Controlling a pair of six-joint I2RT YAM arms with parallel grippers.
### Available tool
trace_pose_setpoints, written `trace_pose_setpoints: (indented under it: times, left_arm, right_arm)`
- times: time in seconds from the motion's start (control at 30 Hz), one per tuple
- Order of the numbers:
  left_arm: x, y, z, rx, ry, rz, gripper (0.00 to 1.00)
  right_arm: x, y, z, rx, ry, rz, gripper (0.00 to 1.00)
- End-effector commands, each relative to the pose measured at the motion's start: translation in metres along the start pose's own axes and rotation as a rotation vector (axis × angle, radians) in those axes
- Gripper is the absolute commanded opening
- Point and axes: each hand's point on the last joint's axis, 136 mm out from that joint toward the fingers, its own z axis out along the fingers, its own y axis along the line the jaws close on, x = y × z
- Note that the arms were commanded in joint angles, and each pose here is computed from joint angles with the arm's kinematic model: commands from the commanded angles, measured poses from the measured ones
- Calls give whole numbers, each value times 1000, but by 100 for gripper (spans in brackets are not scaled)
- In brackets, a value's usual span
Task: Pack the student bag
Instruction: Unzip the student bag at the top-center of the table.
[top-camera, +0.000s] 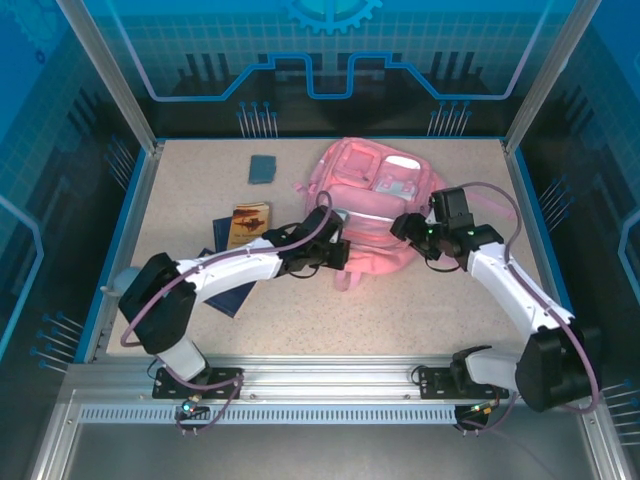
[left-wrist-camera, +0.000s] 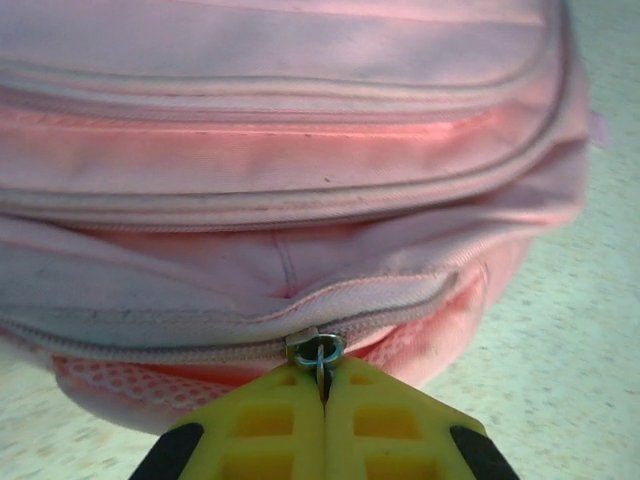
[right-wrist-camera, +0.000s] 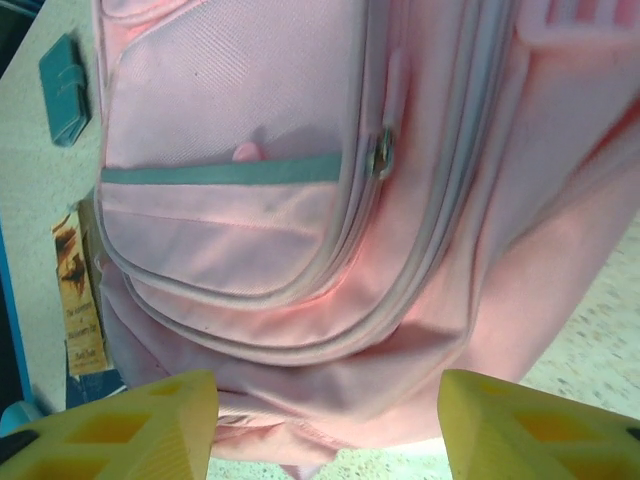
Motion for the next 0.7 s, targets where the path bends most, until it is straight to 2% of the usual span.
trace_pose_setpoints:
  times: [0.0, 0.17, 0.3, 0.47, 0.67]
  left_arm:
    - [-23, -56, -2, 170, -49, 76, 0]
    - [-17, -90, 14, 253, -3, 110, 0]
    - [-12, -104, 25, 274, 32, 143, 0]
    - [-11, -104, 27, 277, 41, 153, 0]
    - [-5, -103, 25, 289, 45, 166, 0]
  right_arm:
    - [5, -24, -17, 117, -29, 139, 61]
    - [22, -29, -16, 126, 6, 264, 64]
    - [38, -25, -4, 72, 72, 352, 68]
    - [53, -27, 10, 60, 143, 468, 69]
    - [51, -31, 22, 58, 144, 537, 69]
